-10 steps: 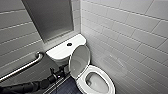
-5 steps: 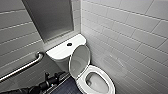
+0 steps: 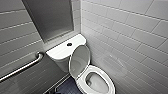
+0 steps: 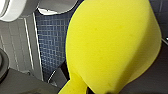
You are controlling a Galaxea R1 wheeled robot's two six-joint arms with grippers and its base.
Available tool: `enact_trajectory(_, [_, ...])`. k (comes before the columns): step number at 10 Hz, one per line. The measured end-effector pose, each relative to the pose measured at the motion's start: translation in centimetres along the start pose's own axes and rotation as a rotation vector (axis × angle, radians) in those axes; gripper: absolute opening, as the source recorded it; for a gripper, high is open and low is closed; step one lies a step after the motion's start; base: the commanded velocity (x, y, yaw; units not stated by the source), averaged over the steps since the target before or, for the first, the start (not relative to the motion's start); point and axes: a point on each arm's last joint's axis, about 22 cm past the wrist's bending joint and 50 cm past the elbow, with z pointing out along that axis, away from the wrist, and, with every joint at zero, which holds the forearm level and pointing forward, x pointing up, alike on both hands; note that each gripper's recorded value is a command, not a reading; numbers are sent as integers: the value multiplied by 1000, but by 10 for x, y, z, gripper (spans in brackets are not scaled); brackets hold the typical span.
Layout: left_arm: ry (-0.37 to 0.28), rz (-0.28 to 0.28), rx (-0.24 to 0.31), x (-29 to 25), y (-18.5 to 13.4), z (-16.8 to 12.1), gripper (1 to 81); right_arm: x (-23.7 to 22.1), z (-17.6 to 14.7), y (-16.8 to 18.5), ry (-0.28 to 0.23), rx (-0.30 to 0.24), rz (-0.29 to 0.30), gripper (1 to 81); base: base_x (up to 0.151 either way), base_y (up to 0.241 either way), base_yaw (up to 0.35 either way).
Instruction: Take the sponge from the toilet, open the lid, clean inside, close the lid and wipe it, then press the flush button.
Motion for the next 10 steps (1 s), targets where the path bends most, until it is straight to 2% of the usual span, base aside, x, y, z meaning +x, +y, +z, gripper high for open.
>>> enact_trajectory(1, [-59, 14, 55, -40, -20, -11, 811, -6, -2, 0, -14, 6, -19, 10, 0, 0, 0])
enact_trajectory(3, [-147, -4, 145, -106, -53, -37, 811, -7, -4, 7, -23, -6, -45, 10, 0, 0, 0])
enact_trajectory(5, [-229, -39, 170, -169, -61, -53, 811, -13, -7, 14, -25, -24, -25, 10, 0, 0, 0])
enact_trajectory(6, [-269, -52, 176, -199, -63, -61, 811, -27, -10, 17, -33, -44, 27, 10, 0, 0, 0])
enact_trajectory(7, [-301, -61, 180, -223, -64, -66, 811, -42, -14, 17, -37, -50, 51, 10, 0, 0, 0])
enact_trajectory(9, [-351, -73, 170, -265, -64, -67, 811, -52, -24, 14, -37, -52, 37, 10, 0, 0, 0])
enact_trajectory(10, [-372, -84, 165, -286, -67, -59, 811, -50, -33, 21, -27, -68, 52, 10, 0, 0, 0])
